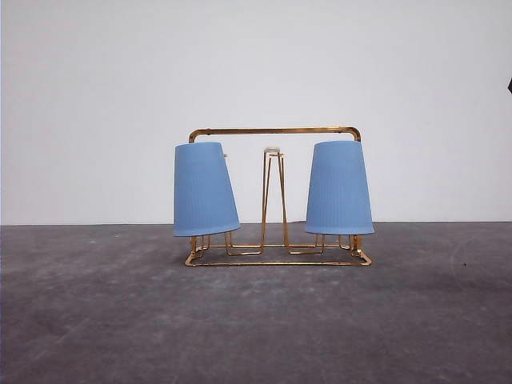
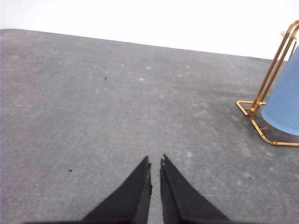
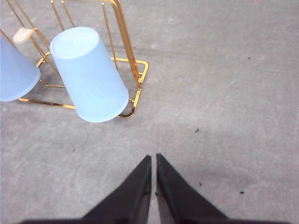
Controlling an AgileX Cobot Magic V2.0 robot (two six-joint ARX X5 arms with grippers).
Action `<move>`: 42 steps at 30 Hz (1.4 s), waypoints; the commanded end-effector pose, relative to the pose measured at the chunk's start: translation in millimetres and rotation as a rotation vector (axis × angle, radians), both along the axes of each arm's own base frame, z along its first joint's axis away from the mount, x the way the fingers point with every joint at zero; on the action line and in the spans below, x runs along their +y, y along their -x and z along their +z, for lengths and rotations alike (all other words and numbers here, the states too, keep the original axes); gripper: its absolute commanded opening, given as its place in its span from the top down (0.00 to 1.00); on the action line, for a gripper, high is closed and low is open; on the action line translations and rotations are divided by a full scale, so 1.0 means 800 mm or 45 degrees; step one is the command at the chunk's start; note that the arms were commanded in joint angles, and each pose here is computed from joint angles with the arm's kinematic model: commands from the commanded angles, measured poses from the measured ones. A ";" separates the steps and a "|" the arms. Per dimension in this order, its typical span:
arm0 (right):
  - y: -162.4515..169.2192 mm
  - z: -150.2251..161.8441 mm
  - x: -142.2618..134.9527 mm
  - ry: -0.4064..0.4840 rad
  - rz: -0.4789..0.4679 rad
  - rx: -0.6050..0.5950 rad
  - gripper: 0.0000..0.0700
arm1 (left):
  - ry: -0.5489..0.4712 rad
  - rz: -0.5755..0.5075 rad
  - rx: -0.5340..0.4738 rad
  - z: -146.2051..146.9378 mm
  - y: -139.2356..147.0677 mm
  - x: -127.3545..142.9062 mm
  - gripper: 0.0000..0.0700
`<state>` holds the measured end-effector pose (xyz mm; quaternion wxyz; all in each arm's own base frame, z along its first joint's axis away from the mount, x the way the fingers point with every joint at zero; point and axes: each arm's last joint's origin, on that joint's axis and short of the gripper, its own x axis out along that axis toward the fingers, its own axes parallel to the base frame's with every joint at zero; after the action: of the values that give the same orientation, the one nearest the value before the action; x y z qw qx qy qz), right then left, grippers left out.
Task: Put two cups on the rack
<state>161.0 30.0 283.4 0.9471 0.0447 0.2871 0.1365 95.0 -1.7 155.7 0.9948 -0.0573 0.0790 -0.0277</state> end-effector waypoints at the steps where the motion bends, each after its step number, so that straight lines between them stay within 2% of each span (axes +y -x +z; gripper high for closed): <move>1: -0.002 0.003 0.001 -0.013 -0.004 -0.012 0.98 | 0.006 0.005 0.027 -0.007 -0.001 0.000 0.98; 22: -0.002 0.003 0.001 -0.013 -0.004 -0.013 0.98 | 0.008 -0.027 0.028 -0.007 -0.001 -0.003 0.98; 24: -0.001 0.004 0.001 0.011 0.006 -0.023 0.98 | 0.008 -0.027 0.028 -0.007 -0.001 -0.003 0.98; 27: 0.011 0.001 -0.007 0.163 -0.001 -0.099 0.98 | 0.008 -0.027 0.028 -0.007 -0.001 -0.003 0.98; 31: 0.038 -0.031 -0.016 0.196 -0.028 -0.263 0.98 | 0.008 -0.027 0.028 -0.007 -0.001 -0.003 0.98; 36: 0.069 -0.095 -0.027 0.188 -0.116 -0.519 0.98 | 0.008 -0.027 0.028 -0.007 -0.001 -0.003 0.98; 42: 0.083 -0.151 -0.028 0.180 -0.129 -0.606 0.98 | 0.008 -0.027 0.028 -0.007 -0.001 -0.003 0.98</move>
<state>95.4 7.6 161.6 0.9935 -0.0368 0.0766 0.0753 94.9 -4.4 155.6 0.9942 -0.0596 0.0803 -0.0386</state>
